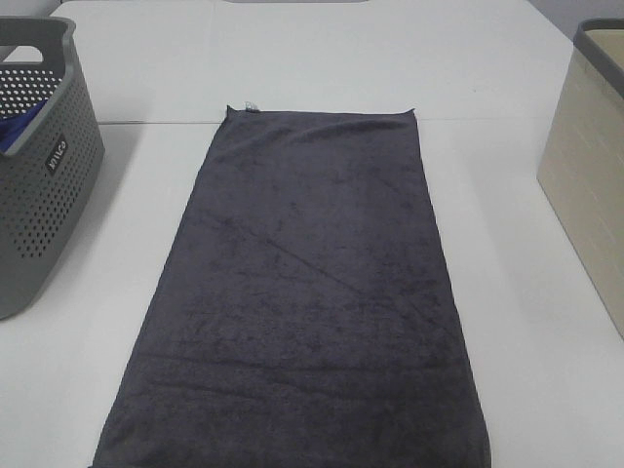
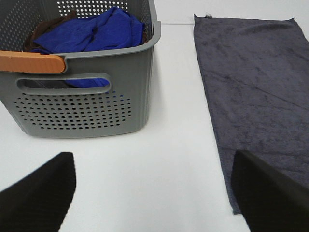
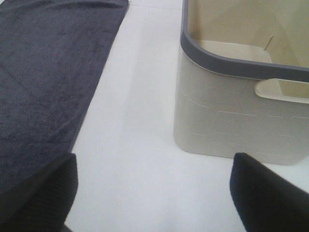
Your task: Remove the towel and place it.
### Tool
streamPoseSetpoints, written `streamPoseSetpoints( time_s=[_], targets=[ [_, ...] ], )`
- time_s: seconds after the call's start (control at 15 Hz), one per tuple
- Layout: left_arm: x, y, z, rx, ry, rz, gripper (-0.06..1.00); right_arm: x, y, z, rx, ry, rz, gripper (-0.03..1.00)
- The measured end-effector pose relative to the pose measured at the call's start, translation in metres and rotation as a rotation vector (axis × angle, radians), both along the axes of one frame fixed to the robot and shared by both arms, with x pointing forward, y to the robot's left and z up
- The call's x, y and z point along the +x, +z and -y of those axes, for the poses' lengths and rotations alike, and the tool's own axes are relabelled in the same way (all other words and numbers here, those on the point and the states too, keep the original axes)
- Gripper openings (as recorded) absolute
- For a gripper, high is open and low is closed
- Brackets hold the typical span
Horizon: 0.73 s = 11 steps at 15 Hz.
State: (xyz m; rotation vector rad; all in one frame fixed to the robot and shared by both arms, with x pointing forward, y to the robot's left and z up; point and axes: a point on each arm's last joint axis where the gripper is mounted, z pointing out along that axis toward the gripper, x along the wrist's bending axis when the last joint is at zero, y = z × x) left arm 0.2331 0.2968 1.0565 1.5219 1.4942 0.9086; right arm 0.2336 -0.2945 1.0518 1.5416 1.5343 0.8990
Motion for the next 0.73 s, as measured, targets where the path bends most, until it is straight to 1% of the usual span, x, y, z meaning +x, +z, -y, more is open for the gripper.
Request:
streamPoseSetpoints(
  time_s=[0.13,0.73],
  targets=[
    [0.0,0.0,-0.0006,0.013,0.002,0.0,0.82,0.0,0.0,0.0,0.0,0.0,0.0,0.83],
    [0.0,0.0,-0.0005,0.012,0.001,0.0,0.82,0.0,0.0,0.0,0.0,0.0,0.0,0.83]
  ],
)
